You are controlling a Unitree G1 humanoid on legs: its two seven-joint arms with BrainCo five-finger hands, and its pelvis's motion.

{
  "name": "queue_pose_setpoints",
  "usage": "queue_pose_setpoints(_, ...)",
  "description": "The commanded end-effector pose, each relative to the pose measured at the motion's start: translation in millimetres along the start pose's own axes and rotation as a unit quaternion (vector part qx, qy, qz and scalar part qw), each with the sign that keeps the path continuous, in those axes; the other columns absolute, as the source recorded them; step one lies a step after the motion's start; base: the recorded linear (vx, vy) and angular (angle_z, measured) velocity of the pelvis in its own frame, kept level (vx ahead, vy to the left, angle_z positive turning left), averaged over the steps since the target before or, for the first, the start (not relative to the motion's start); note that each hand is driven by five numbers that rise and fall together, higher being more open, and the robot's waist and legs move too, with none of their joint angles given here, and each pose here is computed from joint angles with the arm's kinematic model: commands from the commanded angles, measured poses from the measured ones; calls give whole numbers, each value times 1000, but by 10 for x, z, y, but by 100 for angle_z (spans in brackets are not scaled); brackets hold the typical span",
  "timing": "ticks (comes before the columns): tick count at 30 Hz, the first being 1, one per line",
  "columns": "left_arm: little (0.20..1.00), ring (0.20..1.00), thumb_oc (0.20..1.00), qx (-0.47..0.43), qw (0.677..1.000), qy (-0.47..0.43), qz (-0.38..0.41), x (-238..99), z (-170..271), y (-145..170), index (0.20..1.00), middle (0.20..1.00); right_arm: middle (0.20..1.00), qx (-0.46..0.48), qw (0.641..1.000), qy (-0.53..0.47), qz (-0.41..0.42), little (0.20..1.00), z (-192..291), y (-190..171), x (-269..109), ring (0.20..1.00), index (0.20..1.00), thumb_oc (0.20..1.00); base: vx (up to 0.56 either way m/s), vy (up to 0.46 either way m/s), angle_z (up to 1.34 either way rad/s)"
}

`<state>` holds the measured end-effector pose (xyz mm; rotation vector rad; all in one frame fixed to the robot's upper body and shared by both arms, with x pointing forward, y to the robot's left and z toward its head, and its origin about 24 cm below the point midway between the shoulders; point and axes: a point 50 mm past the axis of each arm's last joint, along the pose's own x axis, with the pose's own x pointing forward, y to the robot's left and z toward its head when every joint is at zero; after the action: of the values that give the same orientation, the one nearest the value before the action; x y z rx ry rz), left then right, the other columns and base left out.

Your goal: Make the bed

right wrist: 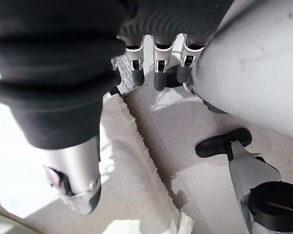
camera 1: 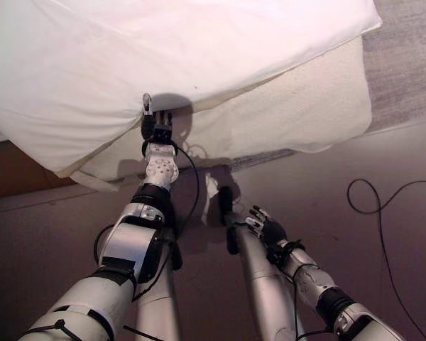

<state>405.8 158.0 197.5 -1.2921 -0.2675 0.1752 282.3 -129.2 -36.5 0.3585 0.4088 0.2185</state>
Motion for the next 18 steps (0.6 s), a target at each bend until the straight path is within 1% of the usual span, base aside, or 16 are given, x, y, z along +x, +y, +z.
queue_pose_setpoints(1, 664, 664, 664, -2, 993, -15, -117, -95, -49, -322, 664, 664, 1000, 7, 999, 45, -12, 1000, -369, -64, -194, 1000, 1000, 1000, 0, 0, 0)
queue_pose_setpoints(2, 523, 523, 523, -10, 991, -17, -129, -111, -38, -360, 523, 523, 1000, 9, 999, 45, -12, 1000, -372, -61, -191, 1000, 1000, 1000, -9, -5, 4)
queue_pose_setpoints(3, 200, 200, 200, -13, 991, -19, -134, -122, -38, -374, 200, 200, 1000, 11, 999, 44, -13, 1000, -374, -53, -186, 1000, 1000, 1000, 0, 0, 0)
queue_pose_setpoints(7, 200, 200, 200, -26, 986, -21, -163, -150, -24, -474, 200, 200, 1000, 12, 999, 41, -12, 1000, -363, -31, -166, 1000, 1000, 1000, 0, 0, 0)
queue_pose_setpoints(12, 200, 200, 200, -24, 985, -20, -170, -154, -22, -490, 200, 200, 1000, 14, 999, 38, -14, 1000, -352, -27, -152, 1000, 1000, 1000, -1, 1, 1)
queue_pose_setpoints(16, 200, 200, 200, -22, 987, -25, -158, -137, -12, -466, 200, 200, 1000, 14, 999, 34, -12, 1000, -330, -6, -133, 1000, 1000, 1000, 0, 0, 0)
queue_pose_setpoints(18, 200, 200, 200, -14, 990, -24, -137, -101, -16, -434, 200, 200, 1000, 15, 999, 33, -11, 1000, -322, 1, -128, 1000, 1000, 1000, 0, 0, 0)
